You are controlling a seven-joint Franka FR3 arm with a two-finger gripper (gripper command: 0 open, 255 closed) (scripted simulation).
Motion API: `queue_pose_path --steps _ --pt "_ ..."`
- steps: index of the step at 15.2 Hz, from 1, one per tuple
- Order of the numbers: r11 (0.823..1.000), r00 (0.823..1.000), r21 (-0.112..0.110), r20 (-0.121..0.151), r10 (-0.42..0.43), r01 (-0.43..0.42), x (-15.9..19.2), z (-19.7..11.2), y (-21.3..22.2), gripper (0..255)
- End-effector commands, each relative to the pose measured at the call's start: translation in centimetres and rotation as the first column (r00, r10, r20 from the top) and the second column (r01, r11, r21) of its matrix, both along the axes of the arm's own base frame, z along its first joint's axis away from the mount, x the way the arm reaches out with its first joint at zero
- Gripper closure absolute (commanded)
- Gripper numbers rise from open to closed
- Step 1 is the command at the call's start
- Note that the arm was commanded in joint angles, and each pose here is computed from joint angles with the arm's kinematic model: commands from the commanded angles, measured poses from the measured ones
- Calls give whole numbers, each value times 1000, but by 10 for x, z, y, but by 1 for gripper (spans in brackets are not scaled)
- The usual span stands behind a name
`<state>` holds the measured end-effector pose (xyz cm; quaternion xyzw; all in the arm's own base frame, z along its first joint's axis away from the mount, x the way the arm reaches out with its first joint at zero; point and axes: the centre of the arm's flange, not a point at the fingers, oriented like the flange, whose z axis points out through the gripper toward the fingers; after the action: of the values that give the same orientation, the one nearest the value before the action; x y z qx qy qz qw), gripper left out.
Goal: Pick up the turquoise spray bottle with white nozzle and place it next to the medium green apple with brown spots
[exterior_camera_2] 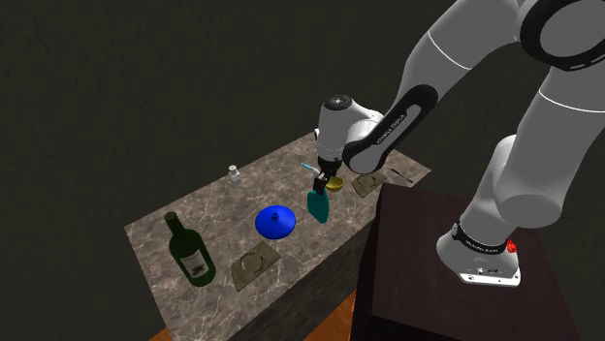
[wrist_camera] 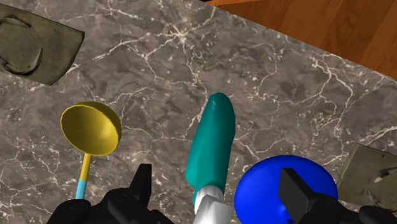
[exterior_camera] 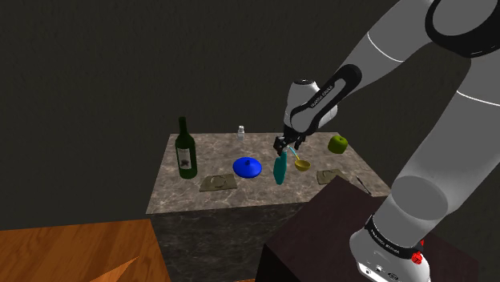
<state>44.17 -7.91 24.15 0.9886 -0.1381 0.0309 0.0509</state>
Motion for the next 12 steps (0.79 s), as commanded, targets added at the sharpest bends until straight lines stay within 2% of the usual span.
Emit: queue_pose_path --steps 1,10,12 --pt "1000 1000 0 0 0 0 0 0 0 255" --pt "1000 1000 0 0 0 0 0 0 0 255" --pt "1000 1000 0 0 0 0 0 11 0 255"
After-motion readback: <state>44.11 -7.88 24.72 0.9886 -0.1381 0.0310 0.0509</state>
